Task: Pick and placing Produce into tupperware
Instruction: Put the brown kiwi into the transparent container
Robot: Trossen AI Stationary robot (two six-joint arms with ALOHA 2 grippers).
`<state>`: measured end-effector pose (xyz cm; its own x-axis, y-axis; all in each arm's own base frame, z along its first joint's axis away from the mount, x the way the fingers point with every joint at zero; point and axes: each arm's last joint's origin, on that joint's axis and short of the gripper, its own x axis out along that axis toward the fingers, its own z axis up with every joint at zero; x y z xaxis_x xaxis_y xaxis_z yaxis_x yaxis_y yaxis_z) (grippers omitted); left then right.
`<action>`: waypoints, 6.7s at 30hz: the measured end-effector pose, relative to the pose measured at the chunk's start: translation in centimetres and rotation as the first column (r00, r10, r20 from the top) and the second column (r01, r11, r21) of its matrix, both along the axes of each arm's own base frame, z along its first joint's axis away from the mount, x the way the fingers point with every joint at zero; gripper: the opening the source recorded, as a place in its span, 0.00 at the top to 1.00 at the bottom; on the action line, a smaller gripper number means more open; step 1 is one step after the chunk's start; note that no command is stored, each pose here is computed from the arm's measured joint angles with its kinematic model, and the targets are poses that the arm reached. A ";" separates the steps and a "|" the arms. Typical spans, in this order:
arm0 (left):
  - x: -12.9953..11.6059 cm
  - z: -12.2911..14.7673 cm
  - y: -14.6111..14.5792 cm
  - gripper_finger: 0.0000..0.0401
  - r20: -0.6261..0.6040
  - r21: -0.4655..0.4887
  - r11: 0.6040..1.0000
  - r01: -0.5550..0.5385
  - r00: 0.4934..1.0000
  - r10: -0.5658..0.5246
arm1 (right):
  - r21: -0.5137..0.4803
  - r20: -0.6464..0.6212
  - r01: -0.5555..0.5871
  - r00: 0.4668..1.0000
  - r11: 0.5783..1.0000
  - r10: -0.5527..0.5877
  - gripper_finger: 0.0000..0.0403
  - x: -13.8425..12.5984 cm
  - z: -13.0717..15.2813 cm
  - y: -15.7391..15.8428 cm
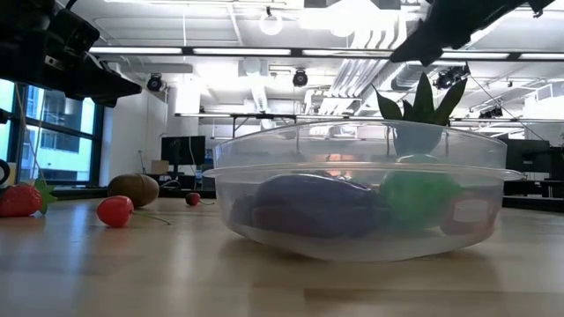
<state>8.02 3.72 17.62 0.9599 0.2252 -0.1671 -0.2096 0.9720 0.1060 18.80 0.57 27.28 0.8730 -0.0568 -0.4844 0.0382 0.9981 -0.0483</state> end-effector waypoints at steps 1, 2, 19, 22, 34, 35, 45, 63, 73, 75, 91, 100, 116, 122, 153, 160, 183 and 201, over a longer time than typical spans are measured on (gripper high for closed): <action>0.0 0.0 0.0 1.00 0.000 0.000 1.000 0.000 1.000 0.000 | 0.006 -0.008 0.001 1.000 1.000 -0.001 0.88 -0.1 -0.1 0.0; 0.0 0.0 0.0 1.00 0.000 0.000 1.000 0.000 1.000 0.000 | 0.014 -0.012 0.002 1.000 1.000 -0.002 0.90 -0.1 -0.1 0.1; 0.0 0.0 0.0 1.00 0.000 0.000 1.000 0.000 1.000 0.000 | -0.005 -0.003 0.056 0.998 0.998 -0.056 0.94 0.0 -0.1 0.0; 0.0 0.0 0.0 1.00 0.000 0.000 1.000 0.000 1.000 0.000 | -0.005 -0.003 0.056 0.998 0.998 -0.056 0.94 0.0 -0.1 0.0; 0.0 0.0 0.0 1.00 0.000 0.000 1.000 0.000 1.000 0.000 | -0.005 -0.004 0.054 0.999 0.999 -0.054 0.94 0.0 -0.1 0.0; 0.0 0.0 0.0 1.00 0.000 0.000 1.000 -0.001 1.000 0.001 | -0.005 -0.004 0.054 0.999 0.999 -0.054 0.94 0.0 -0.1 0.0; 0.0 0.1 0.0 1.00 0.020 -0.040 0.999 -0.008 1.000 0.009 | -0.005 -0.005 0.054 0.999 0.999 -0.054 0.94 0.0 -0.1 0.0; 0.0 4.9 0.8 1.00 -0.230 -0.328 0.885 -0.330 0.937 0.264 | -0.005 -0.007 0.054 0.999 0.999 -0.054 0.94 0.0 -0.1 0.0; 5.0 7.2 3.4 1.00 -0.621 -0.389 0.833 -0.393 0.780 0.078 | -0.005 -0.007 0.054 0.999 0.999 -0.054 0.94 0.0 -0.1 0.0; 6.2 6.5 3.9 1.00 -0.652 -0.442 0.813 -0.379 0.759 -0.001 | -0.005 -0.007 0.054 0.999 0.999 -0.054 0.94 0.0 -0.1 0.0; 9.0 2.9 5.7 1.00 -0.810 -0.408 0.774 -0.484 0.583 -0.062 | -0.005 -0.007 0.054 0.999 0.999 -0.054 0.94 0.0 -0.1 0.0; 8.9 2.8 5.7 0.89 -0.822 -0.390 0.775 -0.498 0.567 -0.050 | -0.005 -0.007 0.054 0.999 0.999 -0.054 0.94 0.0 -0.1 0.0; 10.4 1.2 5.3 0.40 -0.853 -0.368 0.829 -0.422 0.508 -0.120 | -0.005 -0.007 0.054 0.999 0.999 -0.054 0.94 0.0 -0.1 0.0; 10.5 1.1 5.3 0.30 -0.857 -0.342 0.887 -0.312 0.491 -0.158 | -0.005 -0.007 0.054 0.999 0.999 -0.054 0.94 0.0 -0.1 0.0; 12.6 -2.7 6.1 0.10 -0.896 -0.372 0.688 -0.623 0.434 -0.092 | -0.005 -0.009 0.054 0.999 0.999 -0.054 0.94 0.0 -0.1 0.0; 12.9 -3.8 6.3 0.10 -0.905 -0.377 0.673 -0.636 0.408 -0.121 | -0.005 -0.008 0.054 0.999 0.999 -0.054 0.94 0.0 -0.1 0.0; 12.9 -3.9 6.4 0.37 -0.910 -0.350 0.713 -0.607 0.400 -0.106 | -0.005 -0.008 0.054 0.999 0.999 -0.054 0.94 0.0 -0.1 0.0; 12.9 -3.9 6.4 0.40 -0.915 -0.330 0.724 -0.606 0.392 -0.089 | -0.005 -0.008 0.054 0.999 0.999 -0.054 0.94 0.0 -0.1 0.0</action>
<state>20.94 10.16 13.77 0.1246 -0.0367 -0.9915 -0.5980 0.7946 -0.1046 18.82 0.59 27.15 0.8647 -0.1058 -0.4911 0.0913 0.9944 -0.0535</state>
